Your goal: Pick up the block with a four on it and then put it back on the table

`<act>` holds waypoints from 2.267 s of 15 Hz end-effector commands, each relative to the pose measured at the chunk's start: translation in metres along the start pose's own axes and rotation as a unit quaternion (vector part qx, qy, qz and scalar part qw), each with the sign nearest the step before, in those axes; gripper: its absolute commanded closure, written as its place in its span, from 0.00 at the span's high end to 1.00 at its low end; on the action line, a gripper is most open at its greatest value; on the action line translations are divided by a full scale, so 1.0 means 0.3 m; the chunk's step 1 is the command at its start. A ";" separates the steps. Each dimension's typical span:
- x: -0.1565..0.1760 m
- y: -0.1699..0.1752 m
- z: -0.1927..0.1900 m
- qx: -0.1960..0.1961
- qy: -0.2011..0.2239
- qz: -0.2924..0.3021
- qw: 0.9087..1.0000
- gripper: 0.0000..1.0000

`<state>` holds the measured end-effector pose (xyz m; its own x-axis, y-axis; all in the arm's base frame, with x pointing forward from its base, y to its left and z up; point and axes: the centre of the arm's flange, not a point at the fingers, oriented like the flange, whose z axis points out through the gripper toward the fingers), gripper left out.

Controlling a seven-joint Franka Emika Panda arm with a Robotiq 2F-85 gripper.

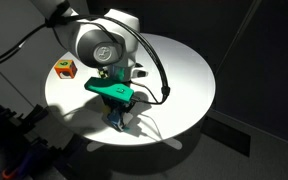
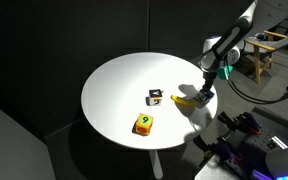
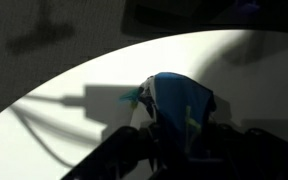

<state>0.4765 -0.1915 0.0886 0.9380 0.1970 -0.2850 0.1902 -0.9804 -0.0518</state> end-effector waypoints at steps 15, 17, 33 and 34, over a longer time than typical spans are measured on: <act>-0.039 0.019 -0.146 -0.003 0.029 -0.009 1.000 0.04; -0.046 0.021 -0.172 -0.006 0.036 -0.010 0.999 0.04; -0.119 0.011 -0.348 -0.011 0.083 -0.019 0.996 0.04; -0.120 0.012 -0.348 -0.011 0.084 -0.018 0.996 0.04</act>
<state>0.4828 -0.1982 0.1881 0.9642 0.2224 -0.1446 0.2211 -0.9749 -0.0248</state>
